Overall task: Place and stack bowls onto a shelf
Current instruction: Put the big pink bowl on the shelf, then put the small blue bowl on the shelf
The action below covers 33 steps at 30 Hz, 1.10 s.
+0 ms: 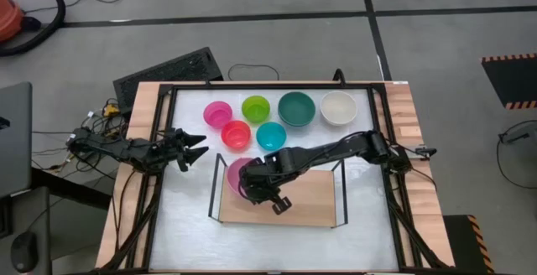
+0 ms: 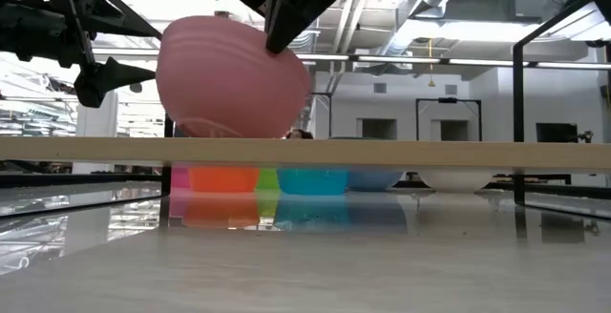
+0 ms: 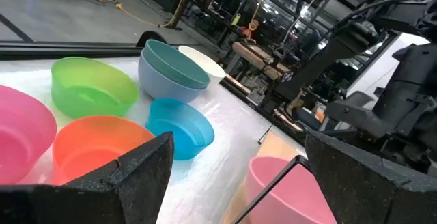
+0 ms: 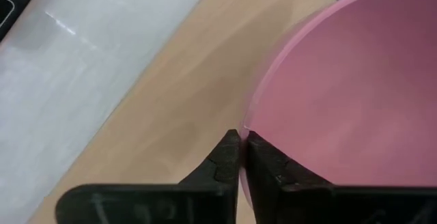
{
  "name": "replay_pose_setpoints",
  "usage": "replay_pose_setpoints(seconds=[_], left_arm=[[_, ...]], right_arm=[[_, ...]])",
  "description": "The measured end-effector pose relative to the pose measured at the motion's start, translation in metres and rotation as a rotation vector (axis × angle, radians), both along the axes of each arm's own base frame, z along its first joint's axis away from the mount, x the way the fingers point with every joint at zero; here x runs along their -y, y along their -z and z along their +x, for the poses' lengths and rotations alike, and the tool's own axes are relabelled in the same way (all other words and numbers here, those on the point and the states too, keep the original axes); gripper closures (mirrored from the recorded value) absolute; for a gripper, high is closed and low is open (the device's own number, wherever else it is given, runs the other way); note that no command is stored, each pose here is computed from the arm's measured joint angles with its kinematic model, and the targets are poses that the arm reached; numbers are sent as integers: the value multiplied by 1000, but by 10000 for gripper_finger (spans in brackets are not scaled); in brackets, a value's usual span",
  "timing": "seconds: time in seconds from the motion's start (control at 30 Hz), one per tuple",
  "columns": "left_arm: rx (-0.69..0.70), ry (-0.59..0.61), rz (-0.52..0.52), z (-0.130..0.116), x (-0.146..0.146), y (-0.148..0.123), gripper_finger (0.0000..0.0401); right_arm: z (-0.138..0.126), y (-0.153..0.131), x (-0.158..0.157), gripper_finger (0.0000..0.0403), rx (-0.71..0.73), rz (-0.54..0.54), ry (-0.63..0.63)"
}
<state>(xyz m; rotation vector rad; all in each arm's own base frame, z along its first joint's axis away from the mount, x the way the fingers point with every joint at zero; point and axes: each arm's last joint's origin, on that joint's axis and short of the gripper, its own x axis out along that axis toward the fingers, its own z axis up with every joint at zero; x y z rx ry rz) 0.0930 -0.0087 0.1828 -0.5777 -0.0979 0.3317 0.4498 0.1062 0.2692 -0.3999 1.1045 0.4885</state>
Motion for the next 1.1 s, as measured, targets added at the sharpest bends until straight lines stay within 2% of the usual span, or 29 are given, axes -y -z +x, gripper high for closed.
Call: replay_pose_setpoints(seconds=[0.2,0.43,0.57,0.7,0.9,1.0,1.1], left_arm=[[0,0,0,0,0,0,85],[0,0,0,0,0,0,85],[0,1,1,0,0,0,85],[0,1,0,0,0,0,85],[4,1,-2,0,0,0,85],[19,2,-11,0,0,-2,85],[33,-10,-24,0,0,-3,85]], right_arm=[[0,1,0,350,-13,25,66],[3,-1,-1,339,27,32,63],[5,-2,-1,313,42,38,66],[9,-6,-2,270,85,82,99],[1,-44,4,211,163,110,109],[-7,-73,13,203,219,103,137],[-22,-103,33,206,267,24,224]])
